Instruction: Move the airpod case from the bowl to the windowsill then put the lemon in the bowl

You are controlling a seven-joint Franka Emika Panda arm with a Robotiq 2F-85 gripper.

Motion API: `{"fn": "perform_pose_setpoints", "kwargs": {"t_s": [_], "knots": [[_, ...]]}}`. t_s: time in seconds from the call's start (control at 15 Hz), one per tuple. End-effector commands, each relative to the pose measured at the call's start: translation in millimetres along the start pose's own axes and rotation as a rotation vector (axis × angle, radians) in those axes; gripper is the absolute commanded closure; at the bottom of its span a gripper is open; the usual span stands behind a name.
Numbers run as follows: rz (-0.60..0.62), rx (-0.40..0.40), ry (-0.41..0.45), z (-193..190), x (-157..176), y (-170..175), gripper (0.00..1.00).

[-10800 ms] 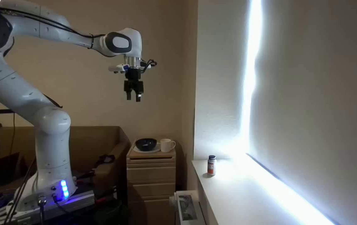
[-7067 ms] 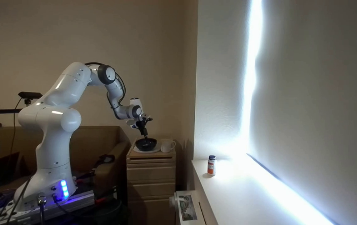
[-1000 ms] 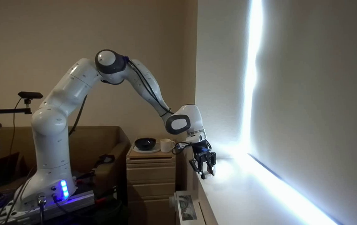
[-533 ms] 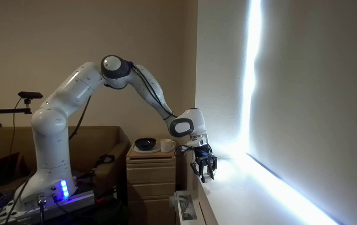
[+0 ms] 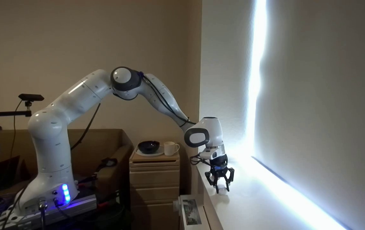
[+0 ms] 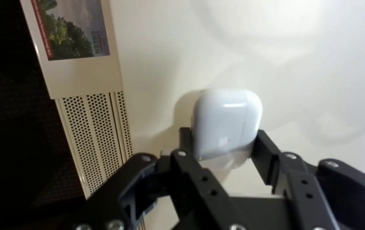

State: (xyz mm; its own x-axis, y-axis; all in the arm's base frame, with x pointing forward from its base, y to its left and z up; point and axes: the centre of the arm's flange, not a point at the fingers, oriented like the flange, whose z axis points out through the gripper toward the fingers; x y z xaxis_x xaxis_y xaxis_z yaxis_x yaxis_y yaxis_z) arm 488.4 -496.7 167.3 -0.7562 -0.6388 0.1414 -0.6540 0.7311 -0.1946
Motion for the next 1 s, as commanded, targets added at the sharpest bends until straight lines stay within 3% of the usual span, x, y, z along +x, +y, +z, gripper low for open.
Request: {"fn": "perform_pose_setpoints", "kwargs": {"t_s": [0.0,0.4,0.47,0.6,0.8,0.93], "knots": [[0.035,-0.019,-0.035,16.4,-14.8,-24.3,0.76],[0.032,-0.104,-0.064,23.9,-22.1,-33.2,0.76],[0.035,-0.128,-0.054,23.7,-20.7,-34.6,0.27],[0.030,-0.153,-0.055,23.0,-16.8,-35.0,0.19],[0.039,-0.148,-0.047,5.7,-0.8,-34.4,0.00],[0.046,-0.092,-0.035,-20.1,18.6,-32.4,0.00]]}}
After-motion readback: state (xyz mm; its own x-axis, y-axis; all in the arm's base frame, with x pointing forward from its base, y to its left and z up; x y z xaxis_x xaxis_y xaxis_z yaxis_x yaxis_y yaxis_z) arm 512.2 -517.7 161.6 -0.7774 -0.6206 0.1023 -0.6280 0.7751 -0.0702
